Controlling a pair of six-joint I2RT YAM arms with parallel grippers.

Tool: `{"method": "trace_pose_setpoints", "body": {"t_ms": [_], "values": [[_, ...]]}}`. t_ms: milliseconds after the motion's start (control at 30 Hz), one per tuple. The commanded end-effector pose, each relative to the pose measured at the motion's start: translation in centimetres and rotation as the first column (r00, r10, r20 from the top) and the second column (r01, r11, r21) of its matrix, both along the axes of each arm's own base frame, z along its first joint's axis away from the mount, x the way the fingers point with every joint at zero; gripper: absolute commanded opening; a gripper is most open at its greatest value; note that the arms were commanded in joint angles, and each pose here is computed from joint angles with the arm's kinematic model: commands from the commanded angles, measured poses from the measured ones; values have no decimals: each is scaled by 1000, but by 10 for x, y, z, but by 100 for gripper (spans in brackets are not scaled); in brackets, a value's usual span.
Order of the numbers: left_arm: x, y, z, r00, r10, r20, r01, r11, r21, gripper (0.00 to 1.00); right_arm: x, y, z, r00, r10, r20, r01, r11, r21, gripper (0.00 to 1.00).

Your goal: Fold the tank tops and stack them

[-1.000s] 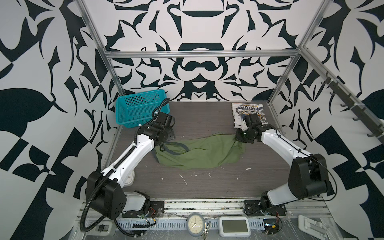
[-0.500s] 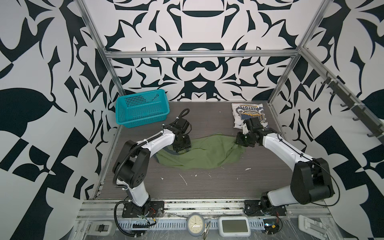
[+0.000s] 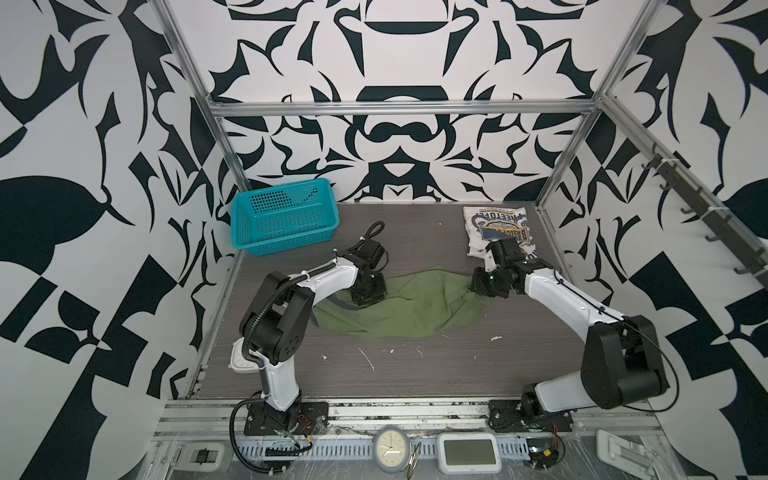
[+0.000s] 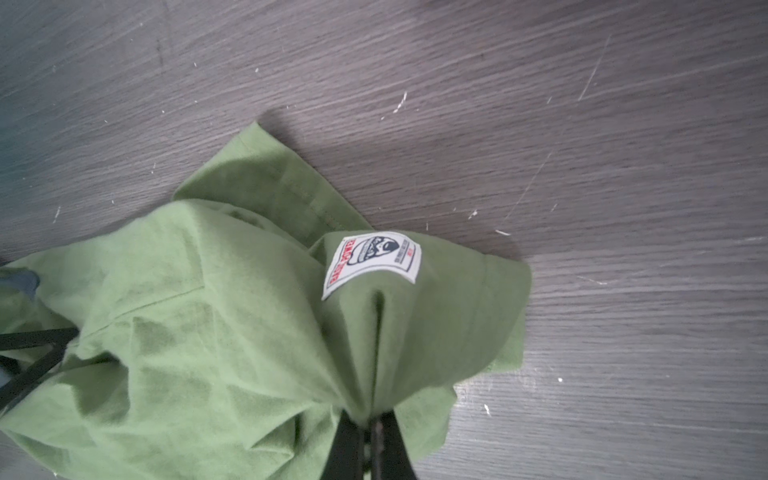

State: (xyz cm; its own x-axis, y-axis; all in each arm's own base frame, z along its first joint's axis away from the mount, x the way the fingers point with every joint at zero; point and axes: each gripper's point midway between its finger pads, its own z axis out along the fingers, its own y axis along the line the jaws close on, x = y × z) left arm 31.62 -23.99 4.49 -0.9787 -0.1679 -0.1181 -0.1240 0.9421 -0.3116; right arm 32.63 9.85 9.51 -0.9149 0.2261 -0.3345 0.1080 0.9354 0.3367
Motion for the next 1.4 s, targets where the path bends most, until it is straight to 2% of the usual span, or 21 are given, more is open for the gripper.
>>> {"method": "trace_pose_setpoints", "body": {"t_ms": [0,167,233,433,533,633,667,767,933,1067,1233,1367], "values": [[25,2,35,990,23,139,-29,999,39,18,4,2,14,999,-3,38,3,1000,16,0],[48,23,81,951,23,307,-71,987,146,5,4,1,15,999,-3,44,3,1000,8,0],[54,24,88,946,5,323,-64,983,171,4,6,1,15,999,-3,43,2,1000,11,0],[73,14,78,961,-61,271,-5,972,237,5,9,4,12,999,-1,33,0,1000,21,0],[92,9,68,966,-70,248,10,972,235,13,10,5,11,999,0,36,-1,1000,24,0],[109,4,55,976,-67,205,25,979,204,37,11,4,10,1000,1,30,-1,1000,13,0],[113,1,51,980,-68,189,33,983,183,41,11,2,9,1000,0,29,0,1000,4,0],[106,2,50,983,-78,164,49,984,172,47,11,0,11,999,0,37,0,1000,-6,0],[91,2,65,961,-18,276,7,999,39,57,11,-1,12,999,2,44,-2,1000,-13,0],[77,7,46,979,-12,205,2,999,51,57,13,1,10,999,4,45,-4,1000,-4,0],[74,-10,20,993,-24,119,24,1000,-5,45,14,2,10,999,7,41,-7,1000,0,0],[78,-13,10,995,-19,99,19,1000,-1,41,11,1,9,999,5,41,-5,1000,0,0]]}}
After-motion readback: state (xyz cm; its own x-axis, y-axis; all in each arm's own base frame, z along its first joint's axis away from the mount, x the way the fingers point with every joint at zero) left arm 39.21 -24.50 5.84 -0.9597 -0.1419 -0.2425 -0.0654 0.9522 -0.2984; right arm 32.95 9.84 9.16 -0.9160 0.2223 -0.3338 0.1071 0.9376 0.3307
